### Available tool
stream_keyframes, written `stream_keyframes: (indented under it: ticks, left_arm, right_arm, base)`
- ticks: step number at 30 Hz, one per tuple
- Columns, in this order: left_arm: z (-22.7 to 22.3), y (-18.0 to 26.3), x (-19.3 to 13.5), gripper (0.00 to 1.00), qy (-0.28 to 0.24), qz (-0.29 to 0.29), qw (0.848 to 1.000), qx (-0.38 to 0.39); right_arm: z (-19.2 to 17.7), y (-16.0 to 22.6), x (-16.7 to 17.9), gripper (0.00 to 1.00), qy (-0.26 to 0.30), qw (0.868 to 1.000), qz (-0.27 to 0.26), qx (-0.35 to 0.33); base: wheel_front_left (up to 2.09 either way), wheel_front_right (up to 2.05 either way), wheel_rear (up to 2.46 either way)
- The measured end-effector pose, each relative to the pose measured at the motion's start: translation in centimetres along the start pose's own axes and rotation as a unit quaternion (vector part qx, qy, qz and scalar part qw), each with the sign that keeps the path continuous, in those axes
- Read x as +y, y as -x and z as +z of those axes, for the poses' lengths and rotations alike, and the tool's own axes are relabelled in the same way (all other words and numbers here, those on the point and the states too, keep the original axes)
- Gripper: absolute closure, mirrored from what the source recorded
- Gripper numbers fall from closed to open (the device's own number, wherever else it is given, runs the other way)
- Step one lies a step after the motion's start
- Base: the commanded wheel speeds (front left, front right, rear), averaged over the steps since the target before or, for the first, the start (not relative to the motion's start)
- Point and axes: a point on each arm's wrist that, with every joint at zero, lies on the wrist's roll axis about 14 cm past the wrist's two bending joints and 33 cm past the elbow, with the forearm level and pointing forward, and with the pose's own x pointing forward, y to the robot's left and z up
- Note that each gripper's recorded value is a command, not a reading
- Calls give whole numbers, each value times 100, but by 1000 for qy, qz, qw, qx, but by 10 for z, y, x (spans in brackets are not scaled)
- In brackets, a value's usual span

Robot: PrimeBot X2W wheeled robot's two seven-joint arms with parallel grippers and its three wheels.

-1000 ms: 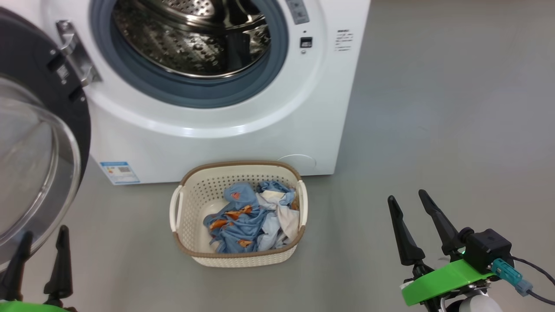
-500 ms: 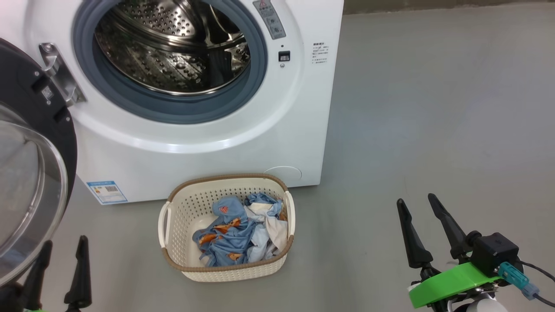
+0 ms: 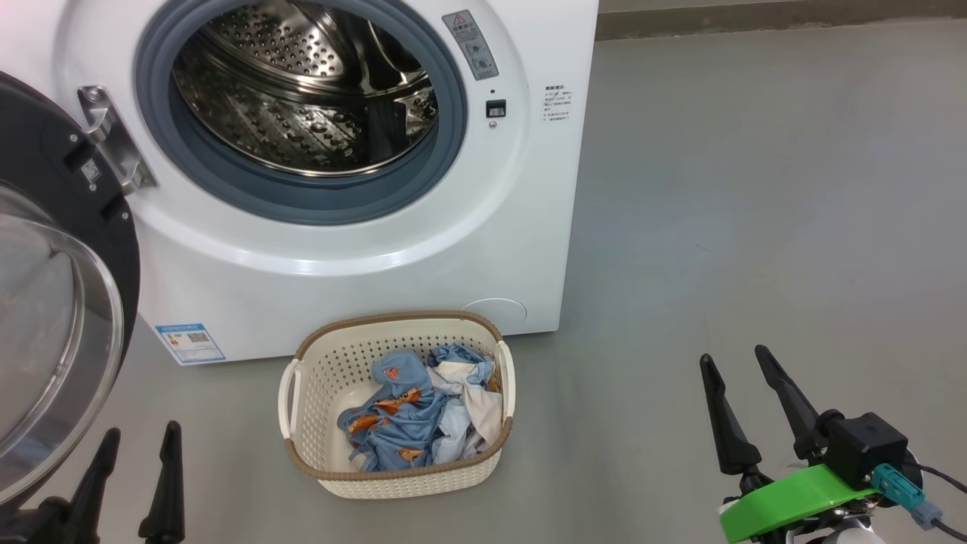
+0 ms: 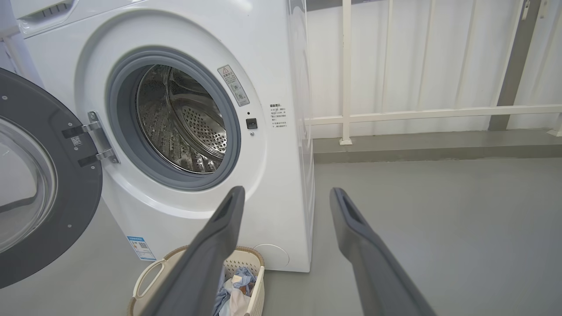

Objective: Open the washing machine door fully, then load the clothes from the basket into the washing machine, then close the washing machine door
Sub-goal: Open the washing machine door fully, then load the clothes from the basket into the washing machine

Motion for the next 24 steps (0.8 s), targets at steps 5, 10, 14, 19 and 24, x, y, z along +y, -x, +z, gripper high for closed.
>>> stream_keyframes:
  ticks: [5, 10, 14, 19, 24]
  left_arm:
    - [0, 1, -2, 0, -6, -6, 1000, 2]
    - [-1, 2, -1, 0, -7, -5, 1000, 3]
    - [0, 3, 0, 0, -7, -4, 1000, 2]
    - [0, 3, 1, 0, -8, -2, 1000, 2]
    - [1, 4, 2, 0, -7, -1, 1000, 1]
  right_arm:
    - [1, 0, -2, 0, 0, 1000, -2, -2]
    - [2, 0, -1, 0, 0, 1000, -1, -3]
    - [2, -1, 0, 0, 0, 1000, 0, -4]
    - [1, -1, 0, 0, 0, 1000, 1, -2]
    - [0, -1, 1, 0, -1, 1000, 2, -1]
  base:
    - [0, 0, 0]
    - [0, 0, 0]
    - [0, 0, 0]
    - [0, 0, 0]
    - [0, 0, 0]
